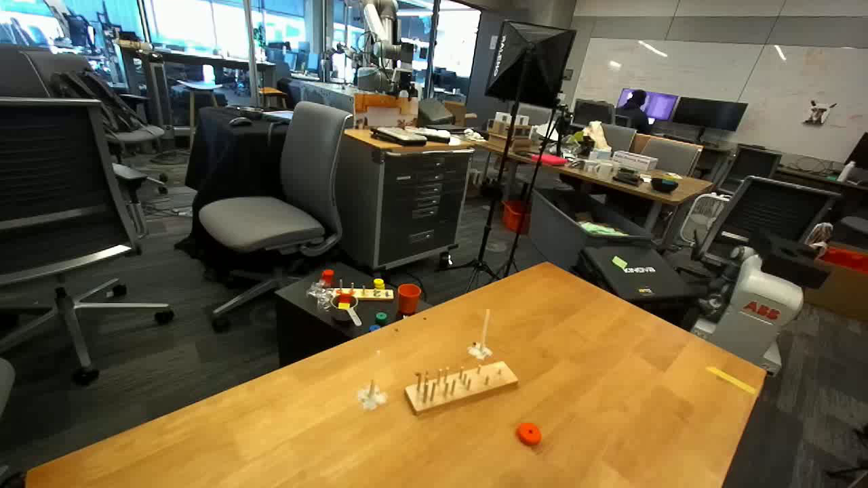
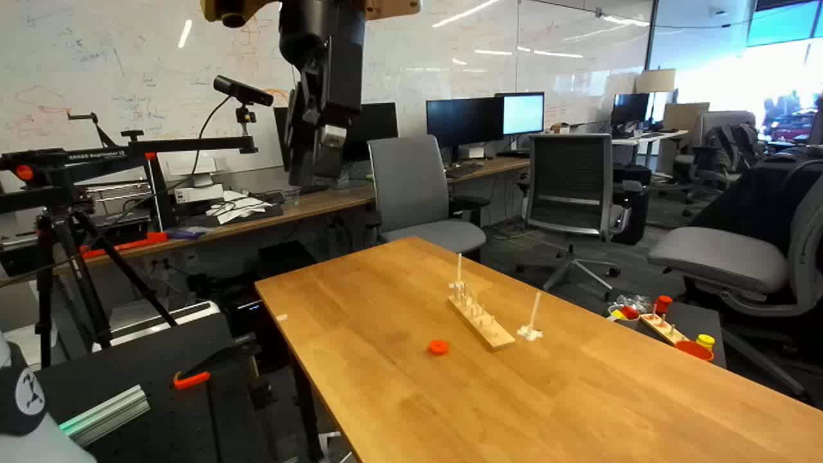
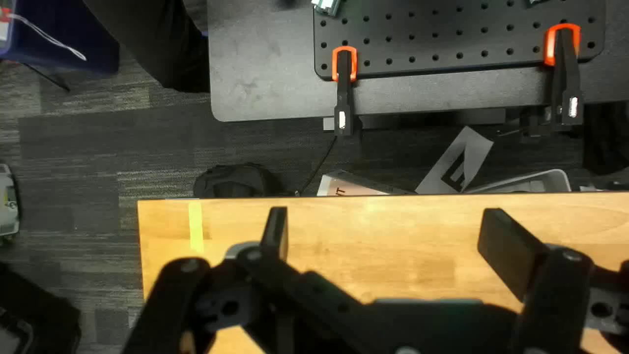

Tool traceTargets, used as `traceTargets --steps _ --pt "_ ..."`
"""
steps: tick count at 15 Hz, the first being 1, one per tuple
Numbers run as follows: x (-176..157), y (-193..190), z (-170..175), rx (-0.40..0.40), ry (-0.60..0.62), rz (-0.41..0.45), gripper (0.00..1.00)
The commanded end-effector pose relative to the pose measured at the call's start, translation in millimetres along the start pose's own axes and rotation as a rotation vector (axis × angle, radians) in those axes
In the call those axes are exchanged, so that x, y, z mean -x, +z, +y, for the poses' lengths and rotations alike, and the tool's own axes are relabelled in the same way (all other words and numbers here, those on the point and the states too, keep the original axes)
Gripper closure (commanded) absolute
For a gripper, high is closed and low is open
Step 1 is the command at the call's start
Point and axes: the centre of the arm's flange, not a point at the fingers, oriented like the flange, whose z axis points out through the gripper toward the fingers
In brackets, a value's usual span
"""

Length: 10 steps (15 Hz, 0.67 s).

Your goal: Place the orange disk on the wooden base

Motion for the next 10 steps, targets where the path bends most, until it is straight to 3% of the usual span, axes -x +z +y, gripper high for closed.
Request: traceTargets --steps 1,5,10 --pt "0 0 0 0.0 0.0 0.0 0.0" --pt "-49 6 -14 0.003 0.014 0.037 0.0" --pt "-123 14 -37 -0.048 0.05 0.059 0.0"
